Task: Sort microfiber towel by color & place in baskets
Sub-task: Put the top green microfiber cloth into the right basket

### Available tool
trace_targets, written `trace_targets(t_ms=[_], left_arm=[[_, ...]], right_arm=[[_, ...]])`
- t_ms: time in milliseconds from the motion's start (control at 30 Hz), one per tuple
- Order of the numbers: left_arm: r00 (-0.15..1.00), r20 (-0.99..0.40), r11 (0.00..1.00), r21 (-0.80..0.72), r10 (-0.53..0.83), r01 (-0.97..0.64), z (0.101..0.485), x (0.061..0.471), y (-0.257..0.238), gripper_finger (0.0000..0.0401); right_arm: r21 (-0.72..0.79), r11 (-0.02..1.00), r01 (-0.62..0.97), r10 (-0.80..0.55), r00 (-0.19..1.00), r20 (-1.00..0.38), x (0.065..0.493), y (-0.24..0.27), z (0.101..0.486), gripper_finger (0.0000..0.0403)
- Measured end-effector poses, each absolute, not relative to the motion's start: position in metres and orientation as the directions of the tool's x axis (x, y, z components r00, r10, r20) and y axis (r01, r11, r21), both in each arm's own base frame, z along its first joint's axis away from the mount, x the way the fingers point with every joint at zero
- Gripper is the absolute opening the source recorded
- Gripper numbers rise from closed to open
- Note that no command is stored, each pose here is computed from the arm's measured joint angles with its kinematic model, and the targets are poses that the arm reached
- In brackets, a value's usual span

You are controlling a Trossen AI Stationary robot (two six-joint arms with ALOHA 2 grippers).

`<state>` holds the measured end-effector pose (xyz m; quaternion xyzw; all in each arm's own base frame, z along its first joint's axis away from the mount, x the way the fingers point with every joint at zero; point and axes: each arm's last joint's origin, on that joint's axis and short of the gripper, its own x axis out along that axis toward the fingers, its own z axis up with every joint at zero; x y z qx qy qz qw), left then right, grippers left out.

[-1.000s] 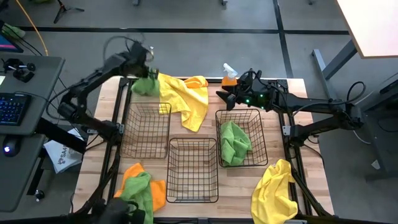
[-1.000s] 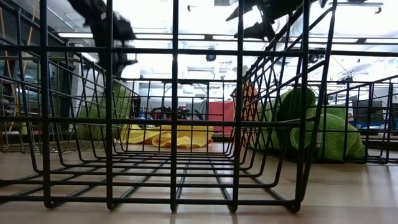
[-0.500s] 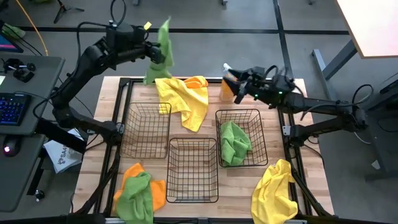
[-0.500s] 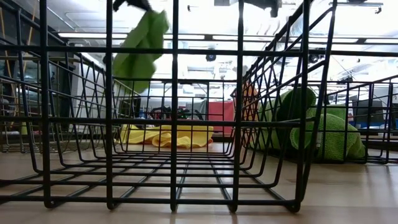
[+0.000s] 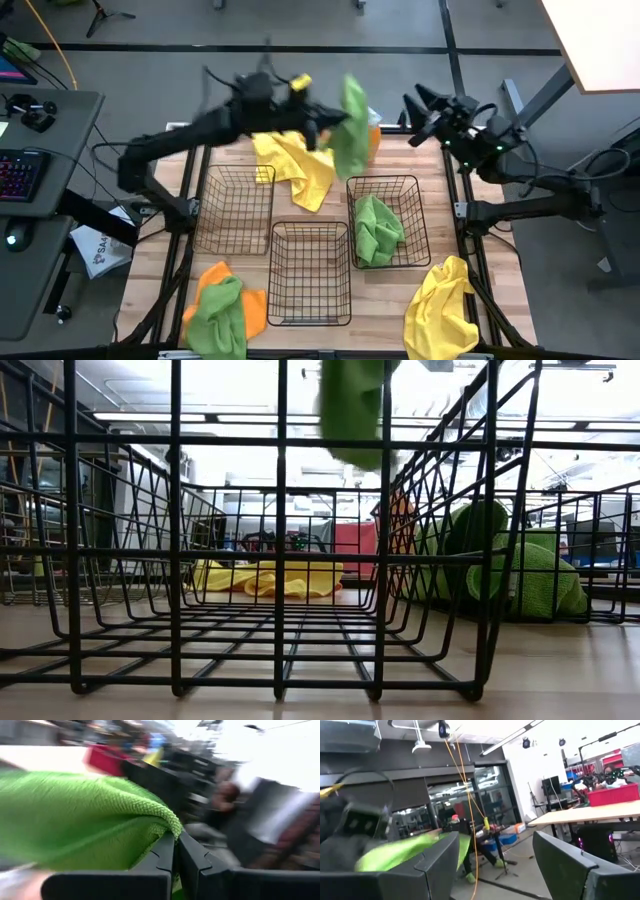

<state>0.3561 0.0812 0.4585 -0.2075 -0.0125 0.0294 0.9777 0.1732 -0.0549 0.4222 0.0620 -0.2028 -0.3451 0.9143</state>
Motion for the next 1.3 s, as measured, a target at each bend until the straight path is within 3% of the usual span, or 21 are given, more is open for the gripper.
trace_targets(t_ms=[233,500,700,833,1033,1300], left_arm=[[0.979,0.114,0.852,-0.484,-0.166,0.201,0.414,0.424,0.058,0.0],[0.976,-0.07,0.83,-0.541,-0.207,0.137,0.329,0.477,0.049,0.0],[0.945,-0.187,0.796,-0.595,-0.268,0.108,0.288,0.492,0.049,0.0015],[0.885,-0.278,0.821,-0.543,-0.373,0.176,0.284,0.485,0.043,0.0051],[0.815,-0.415,0.895,-0.363,-0.405,0.26,0.285,0.471,0.022,0.0139],[0.744,-0.599,0.954,-0.164,-0.298,0.25,0.283,0.454,0.002,0.0226]], right_arm=[[0.26,0.756,0.601,-0.653,0.669,0.354,0.155,-0.051,0.429,0.0249],[0.26,0.766,0.588,-0.643,0.69,0.334,0.149,-0.049,0.428,0.0249],[0.343,0.827,0.445,-0.551,0.764,0.336,0.155,-0.047,0.426,0.0249],[0.403,0.852,0.334,-0.478,0.81,0.339,0.159,-0.045,0.425,0.0249],[0.449,0.855,0.261,-0.424,0.849,0.315,0.166,-0.045,0.422,0.0249],[0.486,0.837,0.252,-0.408,0.879,0.246,0.178,-0.047,0.412,0.0249]])
